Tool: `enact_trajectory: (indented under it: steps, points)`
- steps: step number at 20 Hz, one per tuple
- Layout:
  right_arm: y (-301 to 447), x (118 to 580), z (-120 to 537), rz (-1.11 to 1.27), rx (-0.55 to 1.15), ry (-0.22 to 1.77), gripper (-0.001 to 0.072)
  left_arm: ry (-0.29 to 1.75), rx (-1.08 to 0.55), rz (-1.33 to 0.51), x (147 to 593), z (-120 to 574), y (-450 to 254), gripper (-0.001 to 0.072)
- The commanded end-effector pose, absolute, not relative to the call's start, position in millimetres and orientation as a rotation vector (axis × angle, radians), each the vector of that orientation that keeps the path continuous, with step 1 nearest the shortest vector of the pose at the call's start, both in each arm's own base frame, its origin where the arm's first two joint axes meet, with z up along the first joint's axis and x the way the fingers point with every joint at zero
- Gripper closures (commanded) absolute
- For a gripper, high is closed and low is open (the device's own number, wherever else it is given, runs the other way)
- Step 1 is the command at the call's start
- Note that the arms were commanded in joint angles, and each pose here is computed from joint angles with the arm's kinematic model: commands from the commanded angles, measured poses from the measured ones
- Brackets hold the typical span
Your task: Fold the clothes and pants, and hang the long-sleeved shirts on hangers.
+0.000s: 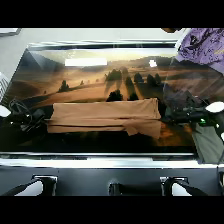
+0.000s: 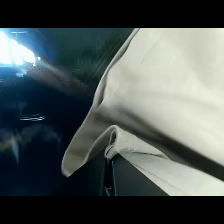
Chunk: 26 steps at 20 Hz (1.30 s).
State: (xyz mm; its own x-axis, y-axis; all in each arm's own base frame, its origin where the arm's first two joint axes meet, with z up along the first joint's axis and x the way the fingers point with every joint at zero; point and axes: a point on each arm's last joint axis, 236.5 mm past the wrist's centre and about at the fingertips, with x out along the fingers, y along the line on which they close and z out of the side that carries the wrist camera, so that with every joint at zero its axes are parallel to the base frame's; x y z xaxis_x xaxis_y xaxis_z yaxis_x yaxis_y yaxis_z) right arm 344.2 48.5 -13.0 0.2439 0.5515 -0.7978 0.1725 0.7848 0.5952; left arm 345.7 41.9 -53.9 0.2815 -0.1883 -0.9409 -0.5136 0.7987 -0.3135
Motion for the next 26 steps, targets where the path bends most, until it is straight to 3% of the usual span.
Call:
enact_trajectory:
  steps: [1,7,17,18,20,22,24,25,26]
  points:
    - [44,389,-24,0.227,0.602,1.309,0.0690,1.290,-0.617,0.219,381,-60,44,0.0695]
    - [34,444,-19,0.217,0.623,1.291,0.0690,1.278,-0.601,0.203,425,-64,49,0.0695]
    - [47,457,-74,0.186,0.643,1.362,0.0687,1.338,-0.576,0.174,447,-103,33,0.0669]
    - [47,457,-73,0.185,0.646,1.362,0.0670,1.331,-0.576,0.174,449,-101,33,0.0582]
    - [48,455,-64,0.190,0.668,1.383,0.0489,1.322,-0.573,0.170,453,-96,34,0.0340]
    - [39,456,-40,0.211,0.678,1.395,0.0291,1.314,-0.567,0.159,459,-82,35,0.0170]
    - [16,456,-17,0.228,0.672,1.384,0.0268,1.295,-0.521,0.159,467,-61,43,0.0140]
    - [2,453,-15,0.218,0.688,1.382,0.0196,1.283,-0.500,0.163,470,-51,47,0.0114]
    - [-11,447,-18,0.215,0.700,1.396,0.0172,1.275,-0.483,0.162,472,-41,49,0.0102]
